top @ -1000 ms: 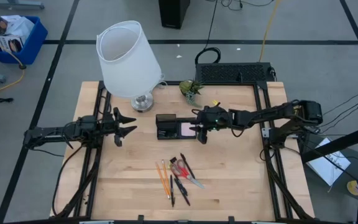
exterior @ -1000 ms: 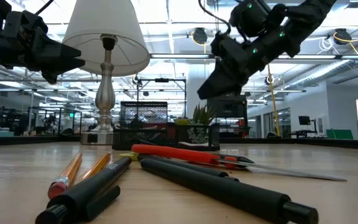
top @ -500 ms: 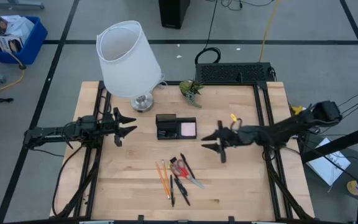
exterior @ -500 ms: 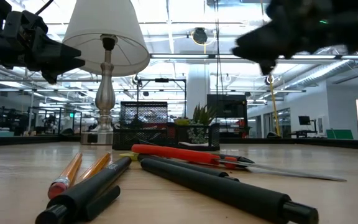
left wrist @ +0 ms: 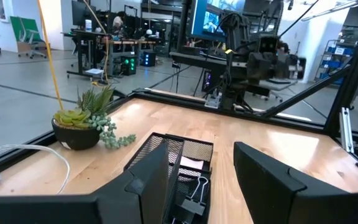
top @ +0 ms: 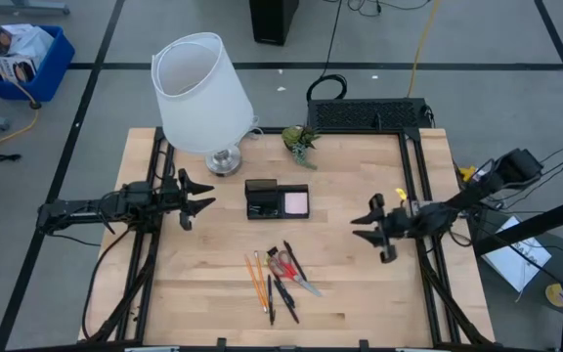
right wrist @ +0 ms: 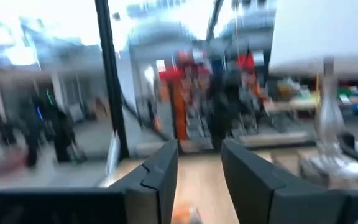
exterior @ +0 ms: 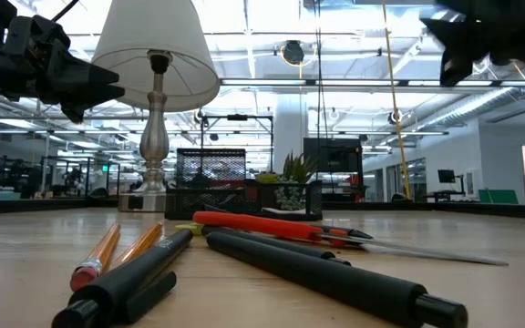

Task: Pick and place office supplies into organizer
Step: Put the scissors into the black desk organizer

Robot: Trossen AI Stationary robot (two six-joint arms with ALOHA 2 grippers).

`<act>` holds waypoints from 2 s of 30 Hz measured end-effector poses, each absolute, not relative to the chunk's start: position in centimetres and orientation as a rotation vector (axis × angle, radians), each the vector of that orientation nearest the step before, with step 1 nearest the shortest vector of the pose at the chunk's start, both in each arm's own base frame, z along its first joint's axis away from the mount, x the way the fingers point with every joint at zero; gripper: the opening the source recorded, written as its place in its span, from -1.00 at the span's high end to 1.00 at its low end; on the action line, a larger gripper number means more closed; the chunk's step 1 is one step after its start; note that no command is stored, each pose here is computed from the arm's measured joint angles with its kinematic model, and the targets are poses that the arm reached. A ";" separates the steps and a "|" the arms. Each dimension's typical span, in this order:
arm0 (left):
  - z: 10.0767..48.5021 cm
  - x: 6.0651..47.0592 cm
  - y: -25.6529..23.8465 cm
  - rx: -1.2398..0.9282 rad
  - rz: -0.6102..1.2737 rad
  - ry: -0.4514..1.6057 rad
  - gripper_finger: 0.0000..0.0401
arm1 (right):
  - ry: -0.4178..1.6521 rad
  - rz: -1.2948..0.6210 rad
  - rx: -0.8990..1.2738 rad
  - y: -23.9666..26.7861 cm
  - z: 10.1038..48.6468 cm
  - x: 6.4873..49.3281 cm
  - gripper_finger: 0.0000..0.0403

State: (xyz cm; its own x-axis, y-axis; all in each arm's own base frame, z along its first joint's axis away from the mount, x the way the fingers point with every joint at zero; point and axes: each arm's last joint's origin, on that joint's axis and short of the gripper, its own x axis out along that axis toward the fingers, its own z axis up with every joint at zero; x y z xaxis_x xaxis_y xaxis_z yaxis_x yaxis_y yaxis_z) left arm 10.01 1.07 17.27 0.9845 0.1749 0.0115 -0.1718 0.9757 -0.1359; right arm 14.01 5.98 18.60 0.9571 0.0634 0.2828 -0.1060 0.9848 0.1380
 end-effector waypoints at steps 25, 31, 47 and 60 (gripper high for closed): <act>16.7 12.5 -0.9 -0.263 0.031 0.055 0.07 | -0.359 0.098 0.234 5.8 19.4 13.5 0.40; 17.0 14.7 -2.8 -0.215 -0.012 0.112 0.07 | -0.359 0.099 0.234 5.8 19.4 13.5 0.41; 19.2 29.1 -9.4 0.023 -0.027 0.620 0.07 | -0.356 0.099 0.232 5.8 19.4 13.5 0.40; 18.3 32.3 -11.3 0.087 -0.173 0.703 0.07 | -0.356 0.099 0.232 5.8 19.4 13.5 0.41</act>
State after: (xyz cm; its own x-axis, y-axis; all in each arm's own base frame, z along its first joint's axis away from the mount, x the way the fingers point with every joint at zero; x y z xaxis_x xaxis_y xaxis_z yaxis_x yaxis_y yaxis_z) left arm 32.26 -11.30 18.26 0.7492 -0.1291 -0.6497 0.1873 0.9821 0.0209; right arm 13.49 5.77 19.39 0.9329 0.0549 0.3559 -0.1362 0.9686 0.2078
